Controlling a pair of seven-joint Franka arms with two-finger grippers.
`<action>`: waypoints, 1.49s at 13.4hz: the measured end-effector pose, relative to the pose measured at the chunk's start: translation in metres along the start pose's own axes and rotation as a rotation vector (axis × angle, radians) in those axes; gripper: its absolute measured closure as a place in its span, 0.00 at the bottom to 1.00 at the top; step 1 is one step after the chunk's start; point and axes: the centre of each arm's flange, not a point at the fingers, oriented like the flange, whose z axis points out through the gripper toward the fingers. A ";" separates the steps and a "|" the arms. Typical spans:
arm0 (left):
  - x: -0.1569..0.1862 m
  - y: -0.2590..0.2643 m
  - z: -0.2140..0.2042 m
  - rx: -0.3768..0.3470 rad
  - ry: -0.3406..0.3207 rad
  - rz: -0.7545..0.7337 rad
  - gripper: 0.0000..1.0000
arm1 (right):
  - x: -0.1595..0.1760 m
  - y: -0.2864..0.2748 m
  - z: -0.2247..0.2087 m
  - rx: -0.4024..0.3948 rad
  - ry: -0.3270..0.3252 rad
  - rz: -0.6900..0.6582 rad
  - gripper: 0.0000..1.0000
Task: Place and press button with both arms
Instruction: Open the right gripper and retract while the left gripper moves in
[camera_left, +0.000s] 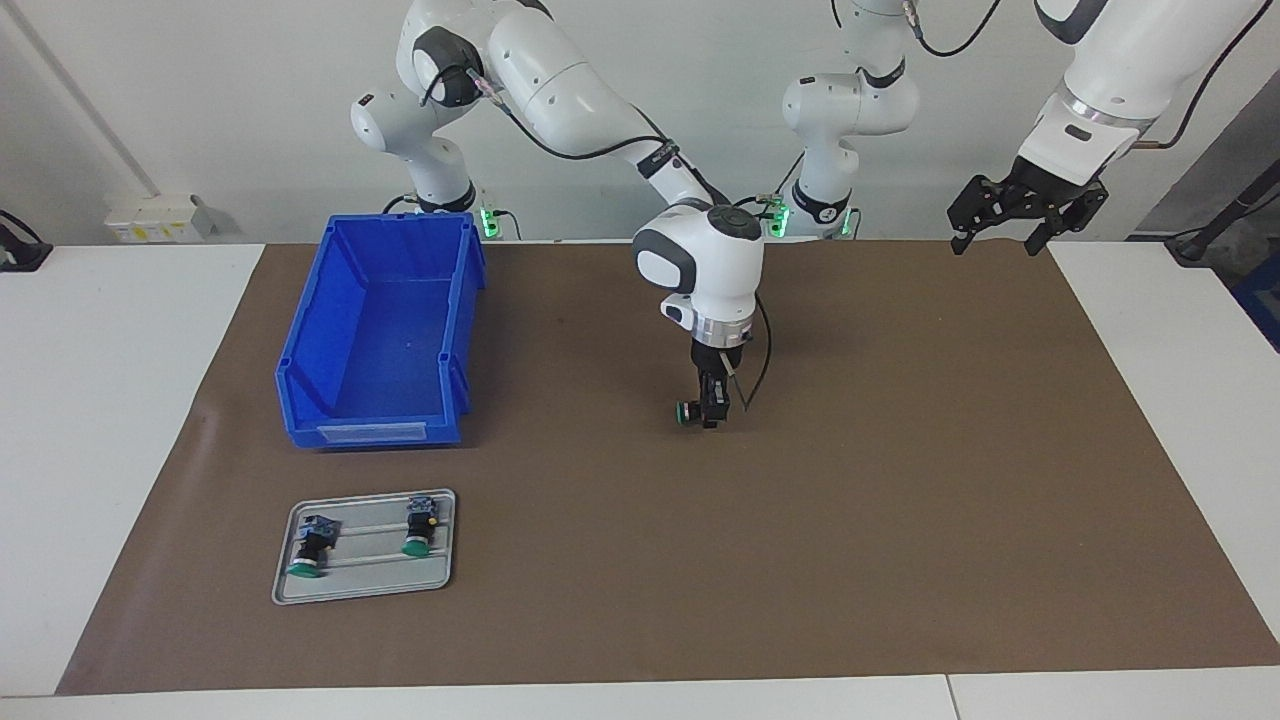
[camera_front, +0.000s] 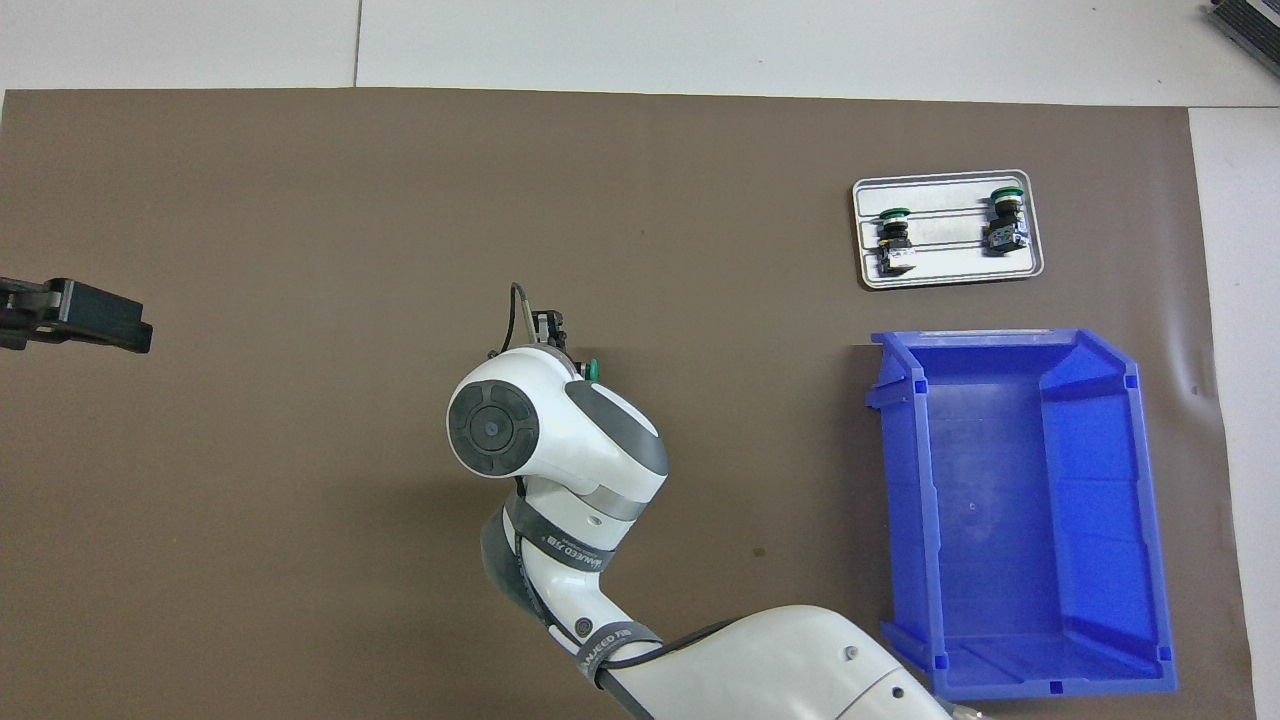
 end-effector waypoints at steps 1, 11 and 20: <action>0.000 0.002 0.000 0.000 0.000 0.006 0.00 | 0.004 -0.007 -0.008 0.021 0.003 -0.031 0.10; 0.001 0.038 0.013 -0.042 0.001 0.606 0.22 | 0.223 -0.129 -0.156 0.035 -0.041 -0.365 0.00; -0.004 0.137 0.111 -0.075 0.048 1.250 0.17 | 0.431 -0.130 -0.224 -0.114 -0.094 -0.924 0.00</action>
